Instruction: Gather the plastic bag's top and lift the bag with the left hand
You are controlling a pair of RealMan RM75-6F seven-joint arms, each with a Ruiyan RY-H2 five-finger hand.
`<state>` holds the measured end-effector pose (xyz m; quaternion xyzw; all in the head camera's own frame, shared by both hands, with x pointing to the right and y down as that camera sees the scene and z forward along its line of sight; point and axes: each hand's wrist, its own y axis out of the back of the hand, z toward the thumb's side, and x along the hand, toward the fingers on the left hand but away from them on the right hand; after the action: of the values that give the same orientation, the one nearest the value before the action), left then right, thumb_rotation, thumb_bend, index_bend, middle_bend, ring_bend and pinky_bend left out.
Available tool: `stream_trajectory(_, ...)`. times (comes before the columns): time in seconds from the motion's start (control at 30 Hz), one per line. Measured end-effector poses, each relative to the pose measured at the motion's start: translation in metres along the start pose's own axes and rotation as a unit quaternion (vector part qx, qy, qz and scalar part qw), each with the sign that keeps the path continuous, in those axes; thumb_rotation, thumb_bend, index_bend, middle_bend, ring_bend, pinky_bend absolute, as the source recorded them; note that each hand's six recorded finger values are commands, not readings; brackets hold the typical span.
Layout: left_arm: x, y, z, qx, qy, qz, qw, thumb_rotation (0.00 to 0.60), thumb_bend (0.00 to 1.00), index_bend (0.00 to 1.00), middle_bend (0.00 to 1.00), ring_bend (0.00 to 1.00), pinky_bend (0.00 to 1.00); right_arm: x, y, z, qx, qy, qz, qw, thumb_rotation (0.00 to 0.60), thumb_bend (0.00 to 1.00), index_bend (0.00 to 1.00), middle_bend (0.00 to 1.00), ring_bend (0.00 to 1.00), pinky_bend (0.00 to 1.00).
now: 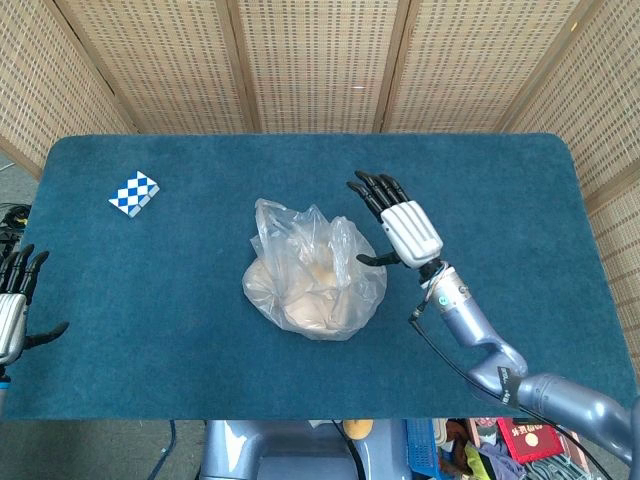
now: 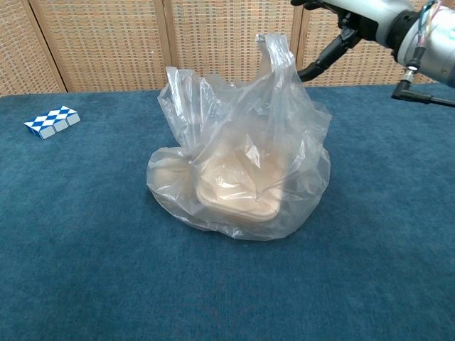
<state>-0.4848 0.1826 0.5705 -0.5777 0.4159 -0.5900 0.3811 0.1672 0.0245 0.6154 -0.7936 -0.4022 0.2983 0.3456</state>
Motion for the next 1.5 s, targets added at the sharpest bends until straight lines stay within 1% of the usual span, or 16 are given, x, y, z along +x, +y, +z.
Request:
stream_trajectory(0.17, 0.0, 0.002, -0.001, -0.002, 0.001, 0.001, 1.0, 0.6, 0.01, 0.0, 0.0, 0.0, 0.0, -0.016, -0.015, 0.012, -0.014, 0.009, -0.004, 0.9998, 0.6, 0.0, 0.0, 0.0, 0.0, 0.0)
stream_trajectory(0.3, 0.0, 0.003, -0.002, -0.004, 0.003, 0.002, 1.0, 0.6, 0.01, 0.0, 0.0, 0.0, 0.0, -0.03, -0.024, 0.029, -0.025, 0.024, -0.012, 0.9993, 0.6, 0.0, 0.0, 0.0, 0.0, 0.0)
stream_trajectory(0.5, 0.001, 0.002, -0.004, -0.006, 0.007, 0.0, 1.0, 0.6, 0.01, 0.0, 0.0, 0.0, 0.0, -0.048, -0.02, 0.052, -0.06, 0.034, -0.046, 0.9965, 0.6, 0.0, 0.0, 0.0, 0.0, 0.0)
stream_trajectory(0.67, 0.003, 0.003, -0.007, -0.01, 0.012, -0.001, 0.9999, 0.6, 0.01, 0.0, 0.0, 0.0, 0.0, -0.059, -0.018, 0.061, -0.086, 0.028, -0.061, 0.994, 0.6, 0.0, 0.0, 0.0, 0.0, 0.0)
stream_trajectory(0.73, 0.003, 0.002, -0.008, -0.011, 0.013, -0.002, 0.9999, 0.6, 0.01, 0.0, 0.0, 0.0, 0.0, -0.063, -0.016, 0.065, -0.093, 0.027, -0.073, 0.9926, 0.6, 0.0, 0.0, 0.0, 0.0, 0.0)
stream_trajectory(0.83, 0.004, 0.002, -0.01, -0.012, 0.015, -0.003, 0.9998, 0.6, 0.01, 0.0, 0.0, 0.0, 0.0, -0.067, -0.014, 0.067, -0.108, 0.022, -0.088, 0.99, 0.6, 0.01, 0.04, 0.0, 0.0, 0.0)
stream_trajectory(0.9, 0.005, 0.002, -0.01, -0.012, 0.014, -0.004, 0.9998, 0.6, 0.01, 0.0, 0.0, 0.0, 0.0, -0.069, -0.012, 0.066, -0.122, 0.015, -0.099, 0.9875, 0.6, 0.09, 0.08, 0.01, 0.0, 0.0)
stream_trajectory(0.97, 0.005, 0.002, -0.01, -0.013, 0.014, -0.005, 0.9998, 0.6, 0.01, 0.0, 0.0, 0.0, 0.0, -0.07, -0.01, 0.064, -0.133, 0.01, -0.109, 0.985, 0.6, 0.27, 0.1, 0.03, 0.0, 0.0)
stream_trajectory(1.0, 0.005, 0.002, -0.01, -0.013, 0.015, -0.005, 0.9998, 0.6, 0.01, 0.0, 0.0, 0.0, 0.0, -0.071, -0.009, 0.063, -0.14, 0.008, -0.116, 0.9833, 0.6, 0.33, 0.1, 0.04, 0.0, 0.0)
stream_trajectory(1.07, 0.005, 0.002, -0.01, -0.015, 0.015, -0.006, 0.9998, 0.6, 0.02, 0.0, 0.0, 0.0, 0.0, -0.071, -0.007, 0.062, -0.149, 0.007, -0.125, 0.9808, 0.6, 0.47, 0.12, 0.06, 0.0, 0.0)
stream_trajectory(1.17, 0.005, 0.001, -0.01, -0.016, 0.016, -0.008, 0.9997, 0.6, 0.03, 0.0, 0.0, 0.0, 0.0, -0.071, -0.003, 0.061, -0.153, 0.011, -0.14, 0.9782, 0.6, 0.59, 0.12, 0.07, 0.0, 0.0)
stream_trajectory(1.27, 0.006, -0.001, -0.008, -0.015, 0.012, -0.011, 0.9997, 0.6, 0.03, 0.0, 0.0, 0.0, 0.0, -0.068, 0.002, 0.063, -0.151, 0.021, -0.151, 0.9767, 0.6, 0.63, 0.12, 0.08, 0.0, 0.0)
stream_trajectory(1.4, 0.007, -0.003, -0.005, -0.022, 0.008, -0.018, 0.9996, 0.6, 0.03, 0.0, 0.0, 0.0, 0.0, -0.063, 0.008, 0.062, -0.135, 0.034, -0.156, 0.9778, 0.6, 0.64, 0.13, 0.1, 0.0, 0.0)
stream_trajectory(1.5, 0.008, -0.006, -0.003, -0.037, 0.003, -0.032, 0.9988, 0.6, 0.03, 0.0, 0.0, 0.0, 0.0, -0.057, 0.011, 0.06, -0.12, 0.041, -0.157, 0.9795, 0.6, 0.67, 0.14, 0.11, 0.0, 0.0)
